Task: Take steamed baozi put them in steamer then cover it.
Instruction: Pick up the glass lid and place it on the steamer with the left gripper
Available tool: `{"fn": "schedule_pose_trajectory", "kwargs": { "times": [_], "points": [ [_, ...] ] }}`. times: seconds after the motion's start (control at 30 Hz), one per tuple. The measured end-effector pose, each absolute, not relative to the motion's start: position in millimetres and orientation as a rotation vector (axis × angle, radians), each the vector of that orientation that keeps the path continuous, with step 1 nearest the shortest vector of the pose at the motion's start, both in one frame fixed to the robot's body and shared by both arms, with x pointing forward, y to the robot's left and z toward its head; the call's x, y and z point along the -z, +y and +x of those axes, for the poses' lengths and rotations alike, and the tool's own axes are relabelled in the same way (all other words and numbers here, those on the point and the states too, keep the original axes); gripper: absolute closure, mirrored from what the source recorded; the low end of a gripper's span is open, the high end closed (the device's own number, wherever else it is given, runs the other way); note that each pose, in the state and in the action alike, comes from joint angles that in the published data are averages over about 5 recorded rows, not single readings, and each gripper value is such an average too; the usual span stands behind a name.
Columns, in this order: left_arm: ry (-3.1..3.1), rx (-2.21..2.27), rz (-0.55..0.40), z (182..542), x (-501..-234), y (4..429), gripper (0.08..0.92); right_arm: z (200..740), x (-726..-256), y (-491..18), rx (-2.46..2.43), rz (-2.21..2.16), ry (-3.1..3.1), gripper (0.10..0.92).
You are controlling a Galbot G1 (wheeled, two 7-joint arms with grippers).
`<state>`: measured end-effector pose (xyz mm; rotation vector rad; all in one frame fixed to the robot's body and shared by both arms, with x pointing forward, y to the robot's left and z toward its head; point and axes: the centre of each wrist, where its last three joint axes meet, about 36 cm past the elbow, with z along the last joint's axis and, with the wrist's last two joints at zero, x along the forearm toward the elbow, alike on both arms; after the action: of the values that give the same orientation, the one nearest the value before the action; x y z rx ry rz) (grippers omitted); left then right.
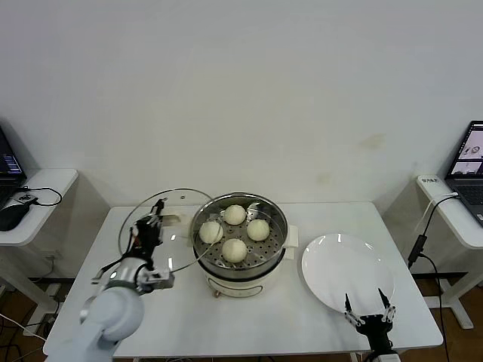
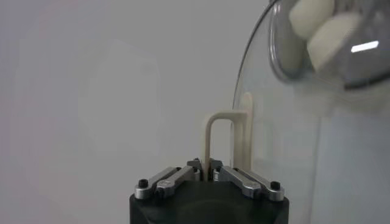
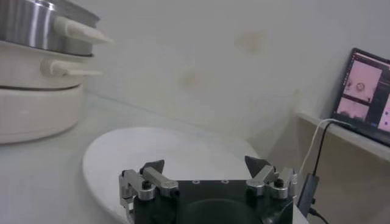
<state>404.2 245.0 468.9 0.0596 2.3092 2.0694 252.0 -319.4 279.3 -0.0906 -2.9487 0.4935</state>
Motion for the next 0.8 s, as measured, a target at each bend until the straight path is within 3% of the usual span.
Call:
{"fn": "schedule_pose_trajectory", "kwargs": {
  "times": [0.33,0.8],
  "points": [
    [2.277,-2.089,0.103,430,-481,185,0.855,255,-275,-311,-0.529,-0.082,-2.941,0.200],
    [2.239,-2.117,0.177,440,-474,106,0.855,254,-271,-304,-0.543,-0.061,-2.932,0.200]
  ]
}}
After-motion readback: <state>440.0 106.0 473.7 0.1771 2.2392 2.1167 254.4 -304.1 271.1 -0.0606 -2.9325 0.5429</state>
